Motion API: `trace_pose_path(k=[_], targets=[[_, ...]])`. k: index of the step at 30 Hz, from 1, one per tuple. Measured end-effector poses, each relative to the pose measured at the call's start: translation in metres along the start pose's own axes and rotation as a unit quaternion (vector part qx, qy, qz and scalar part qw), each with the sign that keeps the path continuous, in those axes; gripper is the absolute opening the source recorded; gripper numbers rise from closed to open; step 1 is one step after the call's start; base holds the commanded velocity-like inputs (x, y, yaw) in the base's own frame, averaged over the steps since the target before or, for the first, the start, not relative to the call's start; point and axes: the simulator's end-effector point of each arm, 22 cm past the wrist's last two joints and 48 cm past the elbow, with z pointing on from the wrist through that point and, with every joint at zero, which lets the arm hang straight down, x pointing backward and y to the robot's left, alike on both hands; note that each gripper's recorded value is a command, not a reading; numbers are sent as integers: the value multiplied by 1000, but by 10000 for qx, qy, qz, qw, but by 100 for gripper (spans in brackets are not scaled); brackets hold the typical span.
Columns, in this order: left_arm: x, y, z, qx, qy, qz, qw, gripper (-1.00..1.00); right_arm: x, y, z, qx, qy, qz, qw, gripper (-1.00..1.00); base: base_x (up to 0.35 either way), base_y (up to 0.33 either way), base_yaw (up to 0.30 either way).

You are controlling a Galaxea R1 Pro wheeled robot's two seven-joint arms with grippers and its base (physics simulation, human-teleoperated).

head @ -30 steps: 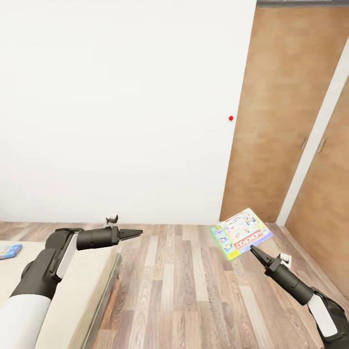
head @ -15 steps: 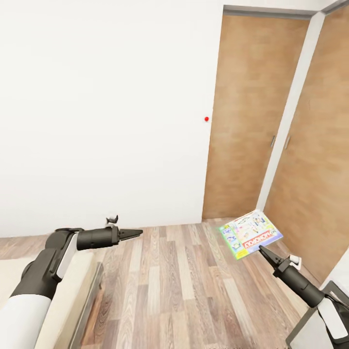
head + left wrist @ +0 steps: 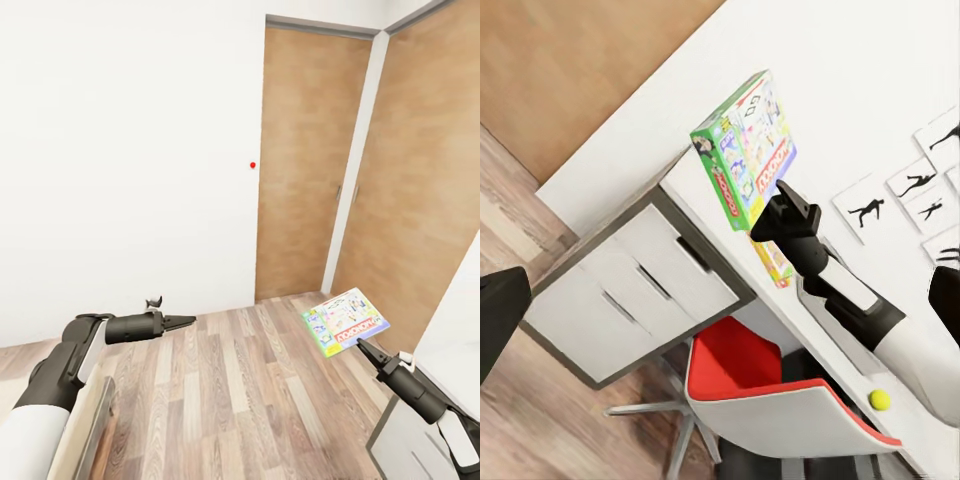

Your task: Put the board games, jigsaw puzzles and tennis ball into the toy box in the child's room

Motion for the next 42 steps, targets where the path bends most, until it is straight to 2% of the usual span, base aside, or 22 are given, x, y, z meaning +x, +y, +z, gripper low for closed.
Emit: trace_pose_path(k=[31,42], targets=[[-3,-8,-1,29,-29,71,10000,100,-1,2,-1,-12,-36,27,10000,-100,0,0,-276],[-4,-9,-2,20,-31,82,10000,100,-2,3,-1,-12,-41,39,10000,-100,0,0,-88]])
